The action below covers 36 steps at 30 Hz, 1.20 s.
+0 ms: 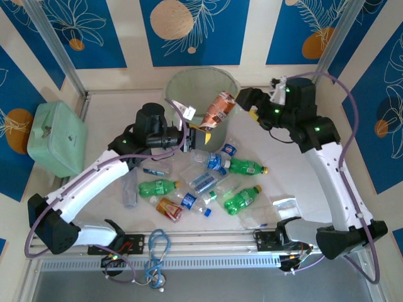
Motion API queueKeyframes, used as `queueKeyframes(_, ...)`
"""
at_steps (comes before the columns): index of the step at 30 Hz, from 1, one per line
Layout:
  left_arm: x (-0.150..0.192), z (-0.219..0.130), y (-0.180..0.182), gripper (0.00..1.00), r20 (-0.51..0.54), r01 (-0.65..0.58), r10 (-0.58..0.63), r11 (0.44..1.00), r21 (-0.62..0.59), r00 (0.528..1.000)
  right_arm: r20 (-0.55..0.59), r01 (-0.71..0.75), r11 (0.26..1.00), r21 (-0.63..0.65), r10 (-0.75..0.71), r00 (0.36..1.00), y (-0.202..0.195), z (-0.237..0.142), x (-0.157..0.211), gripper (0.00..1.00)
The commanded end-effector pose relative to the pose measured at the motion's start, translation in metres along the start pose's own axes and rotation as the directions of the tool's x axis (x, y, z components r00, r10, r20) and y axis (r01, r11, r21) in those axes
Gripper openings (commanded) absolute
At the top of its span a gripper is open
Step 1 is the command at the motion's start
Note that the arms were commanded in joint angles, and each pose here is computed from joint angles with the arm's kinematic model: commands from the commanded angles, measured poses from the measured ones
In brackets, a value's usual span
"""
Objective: Put the plastic bottles in the bin
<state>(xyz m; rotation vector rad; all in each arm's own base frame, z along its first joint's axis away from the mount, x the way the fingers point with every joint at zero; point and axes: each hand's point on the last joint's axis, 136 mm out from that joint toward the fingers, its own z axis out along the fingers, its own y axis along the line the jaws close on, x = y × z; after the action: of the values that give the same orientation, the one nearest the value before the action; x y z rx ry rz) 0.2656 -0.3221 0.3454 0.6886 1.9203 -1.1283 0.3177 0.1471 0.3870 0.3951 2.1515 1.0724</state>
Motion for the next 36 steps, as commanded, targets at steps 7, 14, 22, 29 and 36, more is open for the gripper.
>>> queueKeyframes(7, -0.081, -0.021, 0.044, 0.30, 0.071, -0.094, 0.132, 0.916, -0.390, 0.989, 0.010, -0.087, 0.989, 0.120, 0.086, 0.996, -0.053, -0.018, 0.012, 0.91)
queueKeyframes(14, -0.102, 0.003, 0.100, 0.29, 0.018, -0.026, 0.040, 0.869, -0.495, 0.999, -0.018, -0.135, 0.979, 0.154, 0.139, 0.990, -0.070, -0.010, 0.022, 0.91)
queueKeyframes(22, -0.076, 0.029, 0.147, 0.26, -0.129, -0.023, -0.057, 0.835, -0.550, 0.990, -0.026, -0.163, 0.961, 0.223, 0.173, 0.985, -0.090, -0.007, 0.029, 0.91)
queueKeyframes(29, -0.055, 0.030, 0.164, 0.26, -0.196, -0.046, -0.090, 0.800, -0.598, 0.976, -0.033, -0.230, 0.932, 0.279, 0.249, 0.968, -0.117, -0.001, 0.037, 0.90)
queueKeyframes(36, -0.048, 0.030, 0.162, 0.37, -0.208, -0.032, -0.113, 0.807, -0.589, 0.972, -0.047, -0.245, 0.923, 0.298, 0.271, 0.962, -0.124, 0.004, 0.039, 0.90)
